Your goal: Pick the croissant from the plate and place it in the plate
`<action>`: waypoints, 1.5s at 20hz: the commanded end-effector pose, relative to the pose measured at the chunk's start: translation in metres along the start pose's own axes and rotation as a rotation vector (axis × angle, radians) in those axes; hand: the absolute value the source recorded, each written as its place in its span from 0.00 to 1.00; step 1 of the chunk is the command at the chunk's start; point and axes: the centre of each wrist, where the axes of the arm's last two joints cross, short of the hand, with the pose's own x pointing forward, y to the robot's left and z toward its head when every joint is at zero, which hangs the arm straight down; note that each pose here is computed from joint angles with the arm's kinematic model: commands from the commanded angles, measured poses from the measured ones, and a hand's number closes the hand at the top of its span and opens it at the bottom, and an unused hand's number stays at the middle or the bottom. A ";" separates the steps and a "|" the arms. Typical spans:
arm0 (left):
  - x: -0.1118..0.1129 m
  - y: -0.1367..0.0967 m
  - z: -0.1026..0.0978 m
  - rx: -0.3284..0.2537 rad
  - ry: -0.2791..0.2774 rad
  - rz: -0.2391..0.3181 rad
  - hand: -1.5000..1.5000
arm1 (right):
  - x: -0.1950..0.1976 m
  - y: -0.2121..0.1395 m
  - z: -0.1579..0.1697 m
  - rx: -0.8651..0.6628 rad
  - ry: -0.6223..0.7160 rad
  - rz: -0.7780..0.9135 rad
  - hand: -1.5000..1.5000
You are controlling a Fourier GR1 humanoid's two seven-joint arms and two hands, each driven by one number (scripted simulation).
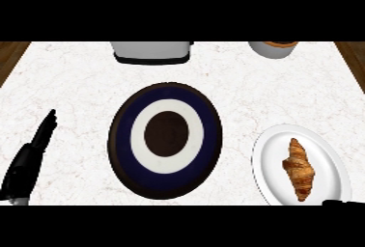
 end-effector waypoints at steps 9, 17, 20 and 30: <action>-0.023 0.003 0.006 0.005 -0.003 0.010 0.50 | -0.007 0.017 -0.043 0.156 0.062 0.137 0.00; -0.017 0.000 0.016 0.019 0.001 -0.009 0.50 | -0.039 0.046 -0.067 0.252 0.057 0.133 0.00; -0.002 0.006 0.001 0.011 -0.004 -0.006 0.50 | -0.029 0.039 -0.057 0.271 0.079 0.161 0.00; -0.009 -0.009 -0.010 0.014 0.016 0.001 0.50 | -0.045 0.057 -0.069 0.262 0.083 0.141 0.00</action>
